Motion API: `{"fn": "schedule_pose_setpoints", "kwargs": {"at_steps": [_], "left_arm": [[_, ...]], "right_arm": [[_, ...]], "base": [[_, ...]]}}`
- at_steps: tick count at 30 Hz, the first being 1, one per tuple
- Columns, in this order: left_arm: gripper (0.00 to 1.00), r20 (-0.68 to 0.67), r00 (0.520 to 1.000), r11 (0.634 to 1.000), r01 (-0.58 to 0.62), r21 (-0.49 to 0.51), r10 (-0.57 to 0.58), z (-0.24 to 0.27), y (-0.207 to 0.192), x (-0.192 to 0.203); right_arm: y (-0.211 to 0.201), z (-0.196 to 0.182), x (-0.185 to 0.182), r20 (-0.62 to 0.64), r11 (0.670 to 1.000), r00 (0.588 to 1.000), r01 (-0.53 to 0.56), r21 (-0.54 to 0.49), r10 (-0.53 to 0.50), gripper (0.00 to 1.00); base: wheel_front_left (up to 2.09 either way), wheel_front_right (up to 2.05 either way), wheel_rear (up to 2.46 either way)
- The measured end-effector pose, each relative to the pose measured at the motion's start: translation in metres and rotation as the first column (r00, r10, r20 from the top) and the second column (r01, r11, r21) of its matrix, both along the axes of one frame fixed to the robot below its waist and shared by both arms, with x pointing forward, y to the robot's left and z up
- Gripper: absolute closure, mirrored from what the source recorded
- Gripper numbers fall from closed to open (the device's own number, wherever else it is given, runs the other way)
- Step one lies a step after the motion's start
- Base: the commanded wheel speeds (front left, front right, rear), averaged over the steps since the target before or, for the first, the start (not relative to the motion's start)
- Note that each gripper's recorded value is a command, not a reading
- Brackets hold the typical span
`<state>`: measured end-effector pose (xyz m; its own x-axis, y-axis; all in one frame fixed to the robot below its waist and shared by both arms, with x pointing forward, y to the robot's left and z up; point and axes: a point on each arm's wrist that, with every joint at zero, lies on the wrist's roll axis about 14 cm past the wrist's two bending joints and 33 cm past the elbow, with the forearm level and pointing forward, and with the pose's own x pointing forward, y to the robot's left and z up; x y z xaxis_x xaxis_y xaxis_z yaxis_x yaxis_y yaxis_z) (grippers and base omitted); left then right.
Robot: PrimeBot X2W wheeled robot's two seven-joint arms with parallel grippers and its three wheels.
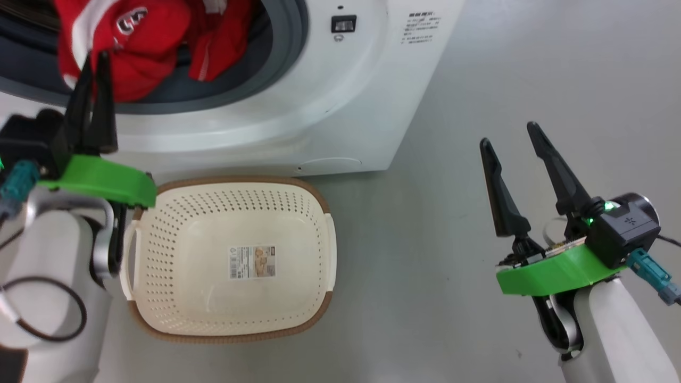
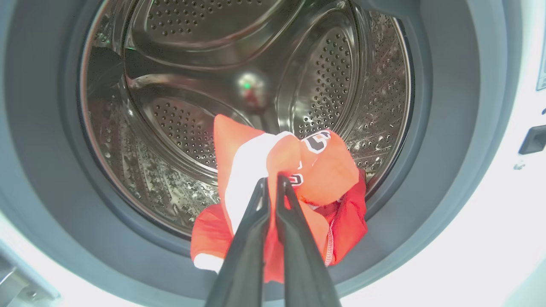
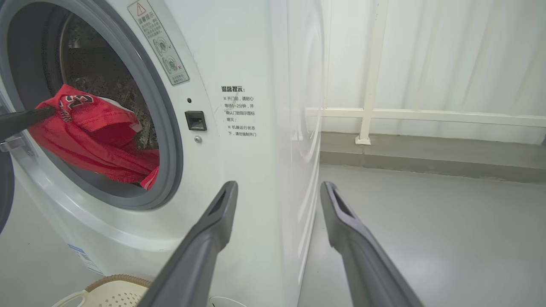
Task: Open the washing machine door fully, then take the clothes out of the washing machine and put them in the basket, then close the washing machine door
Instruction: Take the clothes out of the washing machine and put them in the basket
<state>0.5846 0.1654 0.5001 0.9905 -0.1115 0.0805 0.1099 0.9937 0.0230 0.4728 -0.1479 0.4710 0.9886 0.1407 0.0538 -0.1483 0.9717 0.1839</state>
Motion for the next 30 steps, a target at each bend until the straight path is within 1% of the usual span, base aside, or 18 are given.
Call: {"fn": "schedule_pose_setpoints", "kwargs": {"at_steps": [8,13,17,22,25,30], "left_arm": [[1.00,0.048,0.999,1.000,-0.002,-0.027,0.004,0.023,0.001,-0.039],[1.00,0.051,0.999,0.999,0.019,-0.048,-0.016,0.037,-0.006,-0.064],[1.00,0.054,0.998,0.998,0.019,-0.057,-0.016,0.048,-0.008,-0.084],[1.00,0.063,0.998,0.996,0.019,-0.085,-0.014,0.062,-0.010,-0.105],[1.00,0.020,1.000,0.993,0.022,-0.116,-0.020,0.054,-0.011,-0.114],[1.00,-0.098,0.995,0.983,0.003,-0.184,-0.021,0.017,-0.016,-0.118]], "right_arm": [[0.002,0.012,-0.018,0.011,1.000,1.000,-0.002,0.004,0.002,0.00],[0.003,0.028,-0.024,0.048,1.000,0.999,-0.004,0.005,0.004,0.00],[0.001,0.029,-0.037,0.041,1.000,0.999,0.000,0.006,-0.001,0.00],[0.000,0.038,-0.043,0.062,1.000,0.998,0.005,0.006,-0.005,0.00],[0.000,0.042,-0.044,0.071,1.000,0.997,0.005,0.006,-0.006,0.00],[0.000,0.037,-0.042,0.061,1.000,0.998,0.005,0.006,-0.005,0.00]], "base": [[0.00,0.00,0.00],[0.00,0.00,0.00],[0.00,0.00,0.00],[0.00,0.00,0.00],[0.00,0.00,0.00],[0.00,0.00,0.00]]}}
